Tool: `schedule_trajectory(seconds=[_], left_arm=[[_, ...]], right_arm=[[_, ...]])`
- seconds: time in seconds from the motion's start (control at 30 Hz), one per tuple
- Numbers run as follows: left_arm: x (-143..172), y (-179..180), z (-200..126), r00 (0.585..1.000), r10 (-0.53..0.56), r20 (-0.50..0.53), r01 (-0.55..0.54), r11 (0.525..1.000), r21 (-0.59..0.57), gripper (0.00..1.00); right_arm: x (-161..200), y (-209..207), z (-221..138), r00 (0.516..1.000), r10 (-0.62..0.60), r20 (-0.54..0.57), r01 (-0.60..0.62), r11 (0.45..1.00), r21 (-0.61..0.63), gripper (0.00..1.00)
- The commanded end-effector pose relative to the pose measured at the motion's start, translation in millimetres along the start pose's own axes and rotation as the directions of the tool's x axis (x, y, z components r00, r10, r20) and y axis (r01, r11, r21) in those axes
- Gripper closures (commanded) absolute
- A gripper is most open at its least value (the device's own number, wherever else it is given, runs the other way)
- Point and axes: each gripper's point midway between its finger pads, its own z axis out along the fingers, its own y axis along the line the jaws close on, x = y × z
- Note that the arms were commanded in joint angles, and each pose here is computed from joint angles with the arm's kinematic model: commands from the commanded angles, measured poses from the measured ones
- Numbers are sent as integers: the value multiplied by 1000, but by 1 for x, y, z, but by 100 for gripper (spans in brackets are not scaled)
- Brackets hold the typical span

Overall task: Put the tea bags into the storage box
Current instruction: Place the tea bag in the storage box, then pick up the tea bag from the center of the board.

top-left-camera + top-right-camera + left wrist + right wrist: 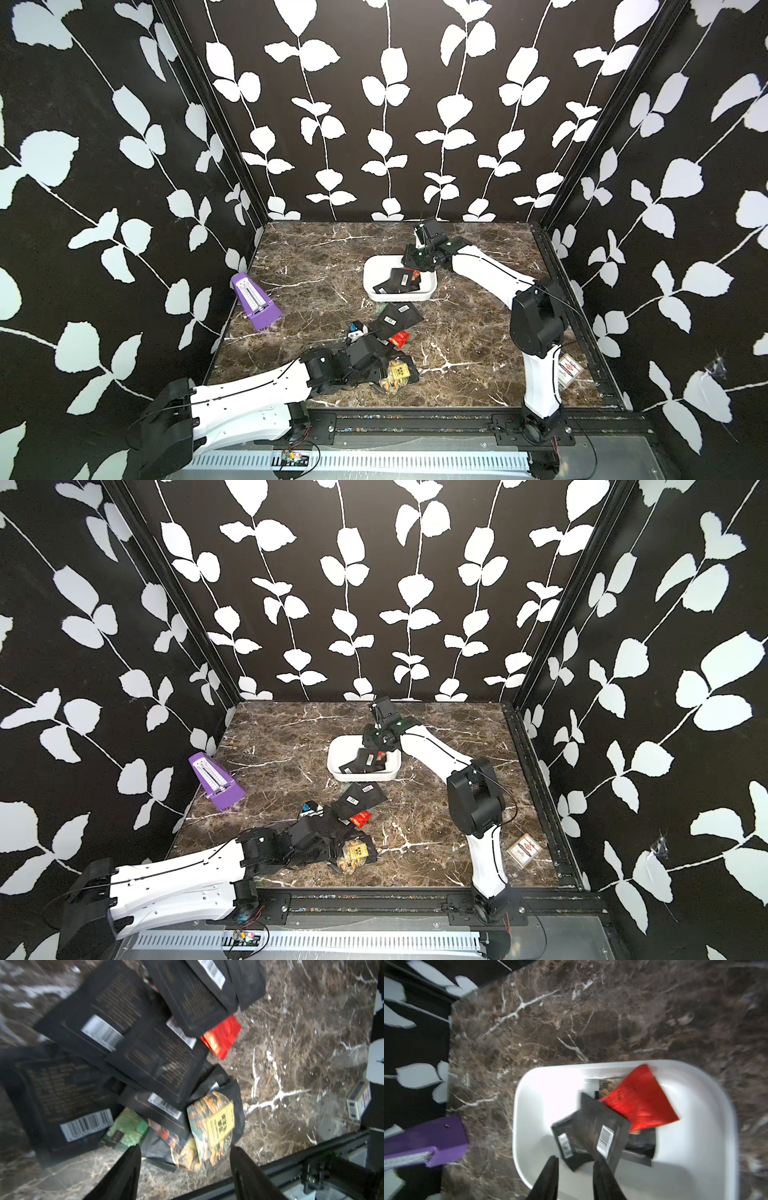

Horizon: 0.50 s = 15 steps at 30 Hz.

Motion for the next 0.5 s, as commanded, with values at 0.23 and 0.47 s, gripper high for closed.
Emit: schedule_trajectory(seconds=[0.23,0.47], left_arm=[[15,-19,8,998,-15,-60,18,998,64,65],[18,-24,15,997,-2,-79,7,998,61,87]], right_arm=[[35,-35,-113,994,-67,83,66,998,16,55],[146,-65,-127,1000,7,-19,-8,1000,-26,55]])
